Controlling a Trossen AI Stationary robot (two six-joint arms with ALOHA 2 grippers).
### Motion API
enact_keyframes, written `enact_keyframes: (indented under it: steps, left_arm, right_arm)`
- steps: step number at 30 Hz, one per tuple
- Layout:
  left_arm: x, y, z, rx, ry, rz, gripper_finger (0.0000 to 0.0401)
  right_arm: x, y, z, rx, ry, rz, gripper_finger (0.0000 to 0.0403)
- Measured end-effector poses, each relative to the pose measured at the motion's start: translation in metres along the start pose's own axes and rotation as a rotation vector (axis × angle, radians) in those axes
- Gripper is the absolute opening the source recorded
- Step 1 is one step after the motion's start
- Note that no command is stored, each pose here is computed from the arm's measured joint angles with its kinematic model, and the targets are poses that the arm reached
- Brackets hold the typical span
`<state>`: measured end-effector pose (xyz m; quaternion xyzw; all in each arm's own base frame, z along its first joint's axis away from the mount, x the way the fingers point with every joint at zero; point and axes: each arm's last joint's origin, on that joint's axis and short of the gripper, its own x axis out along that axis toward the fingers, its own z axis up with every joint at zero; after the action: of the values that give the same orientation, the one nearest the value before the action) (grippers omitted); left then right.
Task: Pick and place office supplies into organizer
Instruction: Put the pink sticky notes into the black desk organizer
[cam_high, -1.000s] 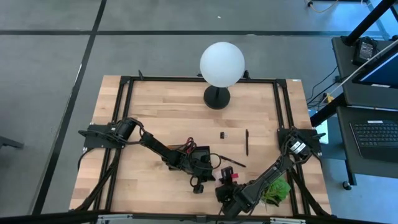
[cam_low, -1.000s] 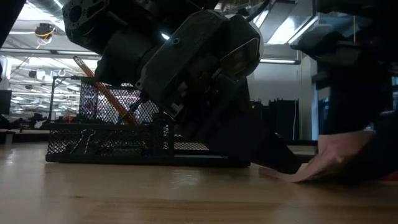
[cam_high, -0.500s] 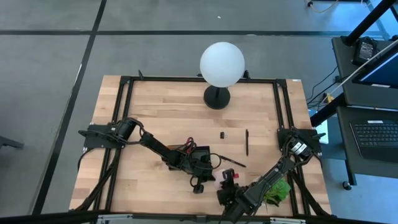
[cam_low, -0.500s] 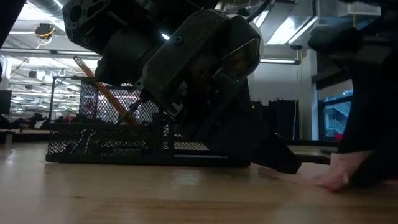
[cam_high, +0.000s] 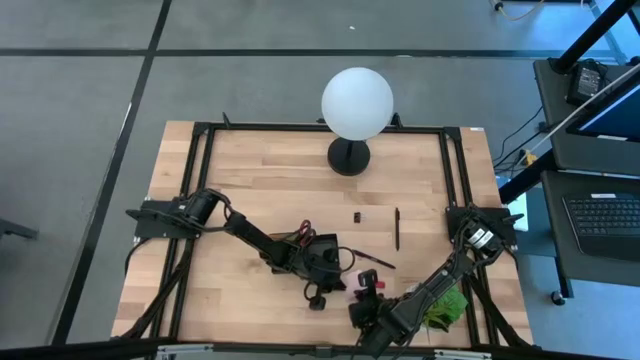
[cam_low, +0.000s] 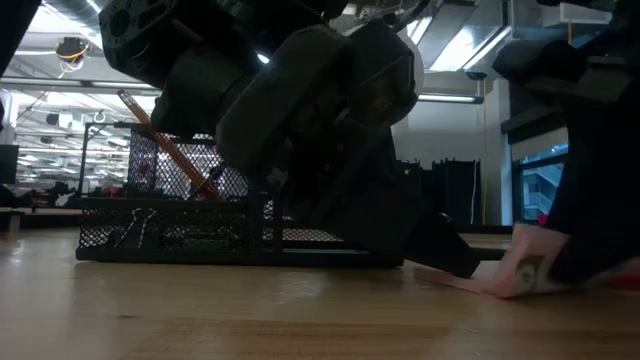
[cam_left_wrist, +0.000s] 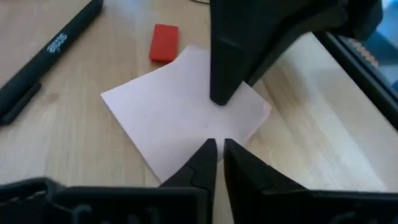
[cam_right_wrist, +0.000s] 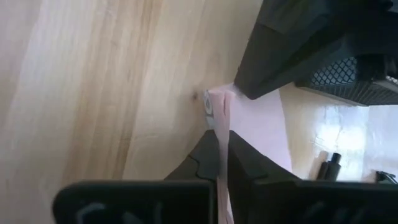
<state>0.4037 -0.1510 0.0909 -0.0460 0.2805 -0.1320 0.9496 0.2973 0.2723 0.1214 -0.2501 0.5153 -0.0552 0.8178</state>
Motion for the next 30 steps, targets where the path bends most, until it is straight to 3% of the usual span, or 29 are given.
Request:
enact_keyframes:
  steps: [8, 14, 22, 26, 30]
  left_arm:
    - [-0.026, -0.012, 0.041, 0.073, -0.115, -0.093, 0.0091]
    - [-0.066, -0.020, 0.081, 0.127, -0.173, -0.132, 0.0116]
    - [-0.141, -0.039, 0.108, 0.217, -0.098, 0.106, 0.0113]
    - [-0.172, -0.051, 0.104, 0.236, -0.117, 0.192, 0.0108]
    - [-0.191, -0.057, 0.083, 0.229, -0.121, 0.270, 0.0106]
  right_arm:
    - [-0.017, -0.006, 0.013, -0.017, 0.025, -0.007, 0.0010]
    - [-0.027, -0.013, 0.018, -0.040, 0.044, -0.046, 0.0010]
    - [-0.056, -0.031, 0.037, -0.041, 0.013, -0.176, 0.0010]
    - [-0.057, -0.045, 0.049, -0.032, -0.032, -0.238, 0.0010]
    - [-0.043, -0.064, 0.058, 0.006, -0.011, -0.263, 0.0010]
